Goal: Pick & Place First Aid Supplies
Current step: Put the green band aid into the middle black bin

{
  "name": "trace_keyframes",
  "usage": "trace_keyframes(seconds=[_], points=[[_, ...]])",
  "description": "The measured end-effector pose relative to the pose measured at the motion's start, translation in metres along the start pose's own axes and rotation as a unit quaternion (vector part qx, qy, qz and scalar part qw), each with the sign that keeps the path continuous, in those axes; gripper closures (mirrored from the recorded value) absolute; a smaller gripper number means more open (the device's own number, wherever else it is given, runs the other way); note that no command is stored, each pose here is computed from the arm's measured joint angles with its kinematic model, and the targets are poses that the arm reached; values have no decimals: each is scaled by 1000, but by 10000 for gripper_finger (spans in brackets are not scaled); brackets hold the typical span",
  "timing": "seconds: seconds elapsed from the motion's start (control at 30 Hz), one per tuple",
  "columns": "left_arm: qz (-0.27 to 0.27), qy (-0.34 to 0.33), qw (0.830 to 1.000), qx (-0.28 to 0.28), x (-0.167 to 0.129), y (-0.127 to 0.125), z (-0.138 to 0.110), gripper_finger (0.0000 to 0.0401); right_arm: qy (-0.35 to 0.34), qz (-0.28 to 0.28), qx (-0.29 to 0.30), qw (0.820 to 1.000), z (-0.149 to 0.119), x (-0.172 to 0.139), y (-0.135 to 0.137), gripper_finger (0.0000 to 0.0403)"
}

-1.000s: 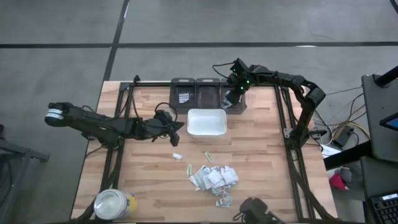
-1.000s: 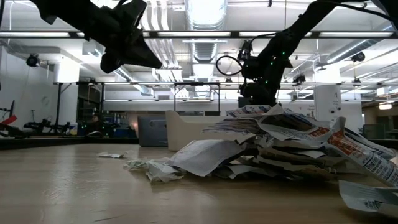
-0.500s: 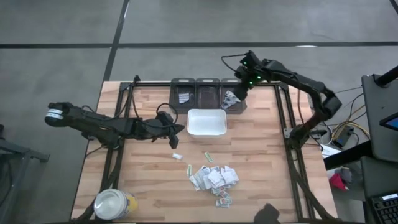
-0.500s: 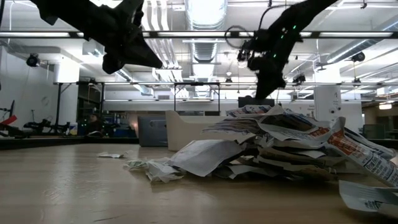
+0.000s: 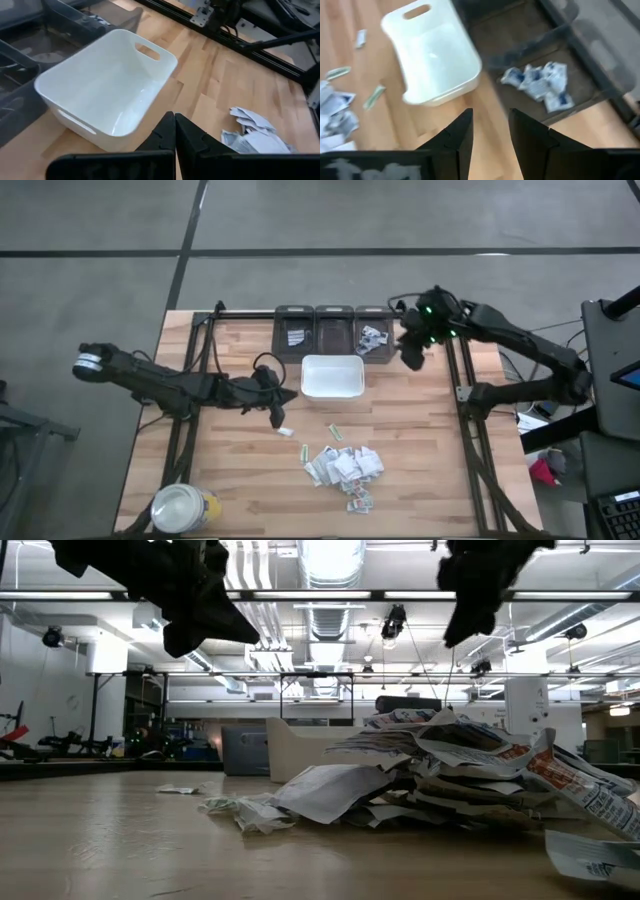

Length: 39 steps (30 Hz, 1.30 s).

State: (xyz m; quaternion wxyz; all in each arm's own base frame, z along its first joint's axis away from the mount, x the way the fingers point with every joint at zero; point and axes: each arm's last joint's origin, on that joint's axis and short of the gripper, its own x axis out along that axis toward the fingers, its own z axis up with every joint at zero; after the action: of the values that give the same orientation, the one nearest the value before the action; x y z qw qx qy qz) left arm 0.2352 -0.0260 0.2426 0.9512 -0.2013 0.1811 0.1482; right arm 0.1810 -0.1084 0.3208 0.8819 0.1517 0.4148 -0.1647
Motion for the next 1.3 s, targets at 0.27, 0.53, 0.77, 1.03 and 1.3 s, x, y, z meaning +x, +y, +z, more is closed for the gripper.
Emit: trace_keyframes(seconds=[0.27,0.53,0.77,1.03,1.3], points=[[-11,3,1000,-6,-2,-6,-3,401,-26,59,34,997,-57,-5,29,272],[-10,5,1000,-5,-2,-6,-4,401,-71,173,-13,982,-87,6,64,284],[6,35,999,7,-3,-3,-10,401,-69,260,-96,958,-100,22,103,295],[14,48,999,14,-3,-1,-13,401,2,275,-153,949,-107,46,134,307],[18,54,998,16,-3,0,-14,401,36,268,-221,937,-99,68,157,314]])
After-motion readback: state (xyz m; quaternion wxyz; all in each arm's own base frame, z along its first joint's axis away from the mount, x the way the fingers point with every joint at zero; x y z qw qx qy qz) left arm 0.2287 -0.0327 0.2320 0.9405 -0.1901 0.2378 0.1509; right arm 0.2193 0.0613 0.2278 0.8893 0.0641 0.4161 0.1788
